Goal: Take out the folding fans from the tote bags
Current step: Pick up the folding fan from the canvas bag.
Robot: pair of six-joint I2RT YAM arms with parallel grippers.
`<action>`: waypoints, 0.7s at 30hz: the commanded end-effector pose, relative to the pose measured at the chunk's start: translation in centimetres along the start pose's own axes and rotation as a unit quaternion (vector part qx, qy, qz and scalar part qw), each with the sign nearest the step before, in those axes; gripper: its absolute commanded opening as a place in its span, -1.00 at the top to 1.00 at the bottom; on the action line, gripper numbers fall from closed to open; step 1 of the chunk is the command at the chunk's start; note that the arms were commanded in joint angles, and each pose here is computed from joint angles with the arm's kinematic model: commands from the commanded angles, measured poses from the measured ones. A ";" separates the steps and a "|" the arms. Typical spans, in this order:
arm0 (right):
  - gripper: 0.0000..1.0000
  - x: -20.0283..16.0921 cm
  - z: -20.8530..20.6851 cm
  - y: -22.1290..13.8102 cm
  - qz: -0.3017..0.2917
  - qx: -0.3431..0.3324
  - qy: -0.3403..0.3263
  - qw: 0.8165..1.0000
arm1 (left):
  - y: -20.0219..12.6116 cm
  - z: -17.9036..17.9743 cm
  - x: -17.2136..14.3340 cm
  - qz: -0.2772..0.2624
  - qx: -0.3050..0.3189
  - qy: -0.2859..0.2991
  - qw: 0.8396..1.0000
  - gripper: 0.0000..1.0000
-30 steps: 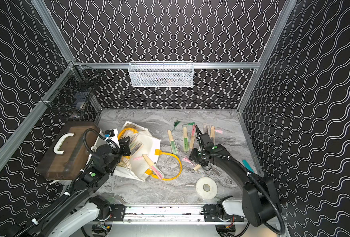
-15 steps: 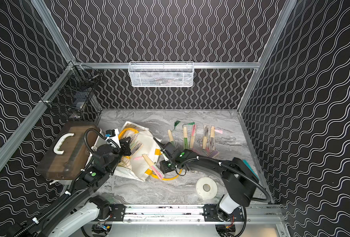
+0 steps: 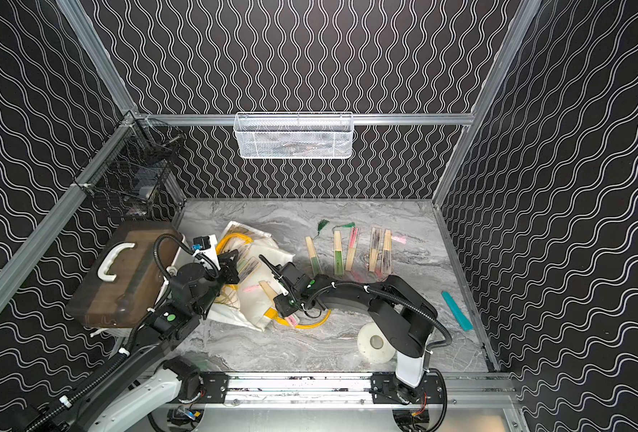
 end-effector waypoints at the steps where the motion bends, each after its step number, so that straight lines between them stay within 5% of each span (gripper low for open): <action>1: -0.24 1.1 0.7 0.3 -0.010 0.019 -0.007 1.000 | -0.1 -0.2 0.8 -0.025 -0.003 -0.010 1.000 1.00; 21: 0.02 -2.3 0.0 2.6 0.054 -0.049 -0.018 0.997 | -0.1 -0.2 1.0 -0.027 -0.002 -0.009 1.000 1.00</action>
Point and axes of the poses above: each gripper's point midway between its finger pads, its own y axis out along the fingers, its own z axis along the line the jaws close on, x = y × z, the point moved 8 cm from there along -y, back along the fingers, and after that the axes turned 2 degrees about y, right-handed, at the moved point
